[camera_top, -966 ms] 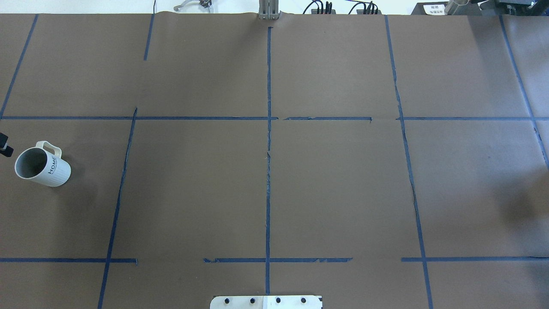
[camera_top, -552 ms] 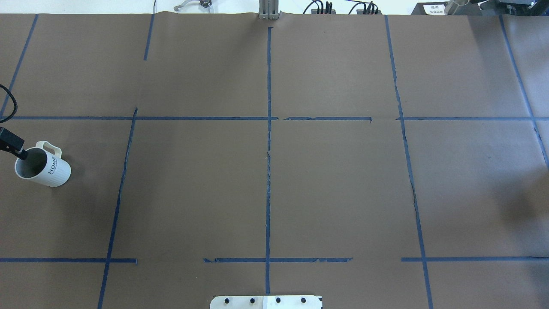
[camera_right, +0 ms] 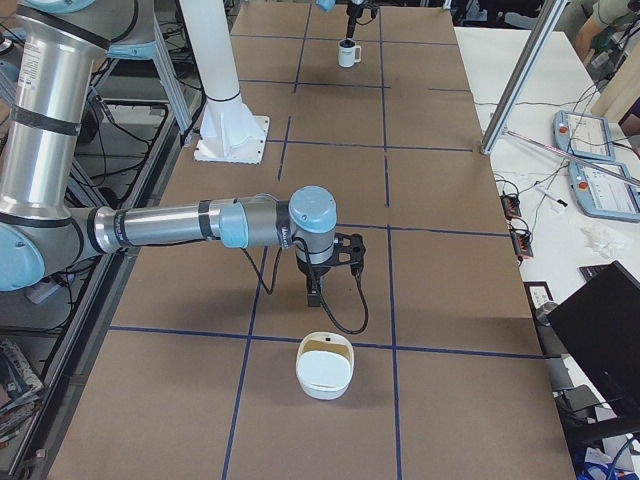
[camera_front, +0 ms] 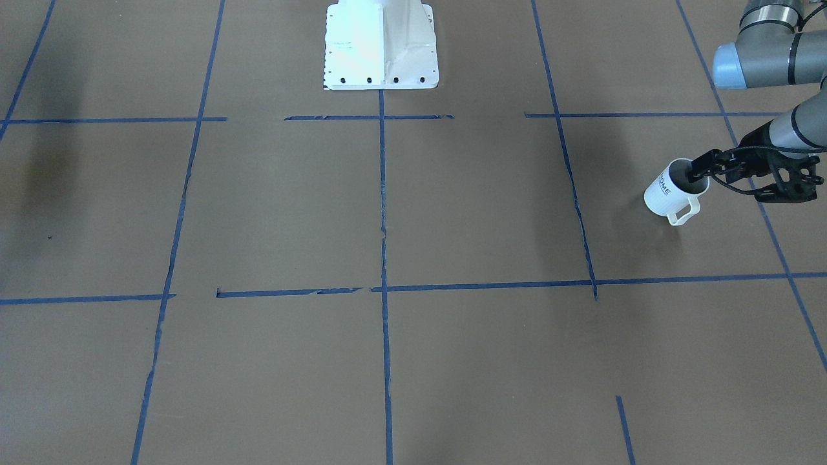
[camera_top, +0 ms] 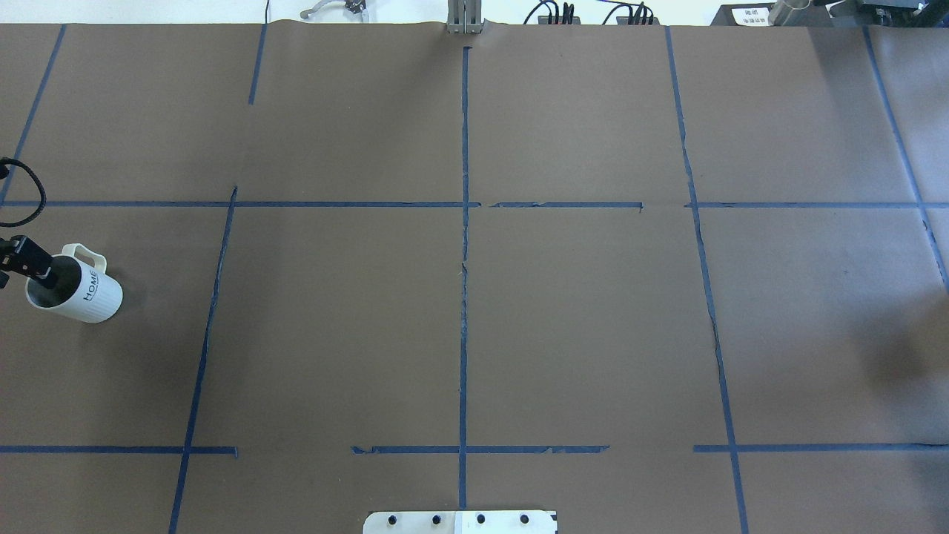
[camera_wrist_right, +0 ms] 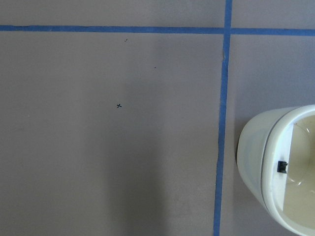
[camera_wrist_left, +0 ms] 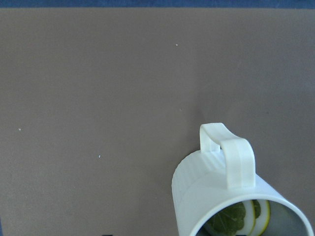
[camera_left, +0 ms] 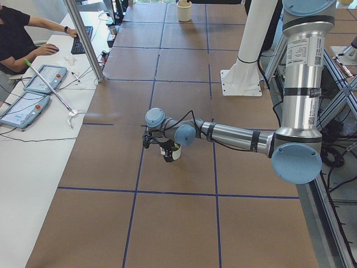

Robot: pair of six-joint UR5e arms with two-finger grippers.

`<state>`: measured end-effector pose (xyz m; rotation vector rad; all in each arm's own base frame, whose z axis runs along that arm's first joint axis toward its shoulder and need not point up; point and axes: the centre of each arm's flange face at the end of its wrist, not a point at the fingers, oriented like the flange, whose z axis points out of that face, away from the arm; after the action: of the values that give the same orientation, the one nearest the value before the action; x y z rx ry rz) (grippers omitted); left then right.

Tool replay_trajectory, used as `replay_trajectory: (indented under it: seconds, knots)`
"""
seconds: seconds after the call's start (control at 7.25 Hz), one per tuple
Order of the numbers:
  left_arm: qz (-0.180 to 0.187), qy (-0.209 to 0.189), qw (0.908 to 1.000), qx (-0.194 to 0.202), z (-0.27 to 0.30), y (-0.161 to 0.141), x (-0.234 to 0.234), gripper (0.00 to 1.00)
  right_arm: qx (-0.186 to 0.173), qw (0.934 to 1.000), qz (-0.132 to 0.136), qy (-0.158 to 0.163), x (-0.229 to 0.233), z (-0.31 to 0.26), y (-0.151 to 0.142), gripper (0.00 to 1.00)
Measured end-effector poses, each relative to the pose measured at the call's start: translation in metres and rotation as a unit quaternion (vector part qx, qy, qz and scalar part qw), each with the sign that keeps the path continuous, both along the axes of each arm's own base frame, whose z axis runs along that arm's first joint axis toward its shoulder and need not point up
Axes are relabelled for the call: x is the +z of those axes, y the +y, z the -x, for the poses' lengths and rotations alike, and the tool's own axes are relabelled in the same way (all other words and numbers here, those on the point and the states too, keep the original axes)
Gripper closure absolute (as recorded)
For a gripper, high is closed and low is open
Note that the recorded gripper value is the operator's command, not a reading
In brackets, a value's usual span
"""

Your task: Left arm hands cup to right arm to dump lemon

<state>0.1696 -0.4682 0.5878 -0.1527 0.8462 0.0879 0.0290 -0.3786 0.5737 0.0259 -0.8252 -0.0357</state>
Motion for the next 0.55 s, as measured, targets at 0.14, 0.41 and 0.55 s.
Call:
replay_trajectory:
  seconds: [0.14, 0.41, 0.55]
  knots:
    - [0.001, 0.0, 1.0, 0.003, -0.0027, 0.0009, 0.0012, 0.87, -0.001, 1.0, 0.0, 0.0, 0.0002, 0.0006, -0.0001, 0.0]
    - [-0.001, 0.001, 1.0, 0.006, -0.0061, 0.0018, -0.0023, 1.0, -0.004, 1.0, 0.001, 0.0, 0.0001, 0.0038, -0.0005, 0.0]
    - [-0.002, 0.002, 1.0, 0.002, -0.0065, 0.0012, -0.0078, 1.0, -0.006, 1.0, 0.001, 0.0, -0.0006, 0.0065, -0.0009, 0.0]
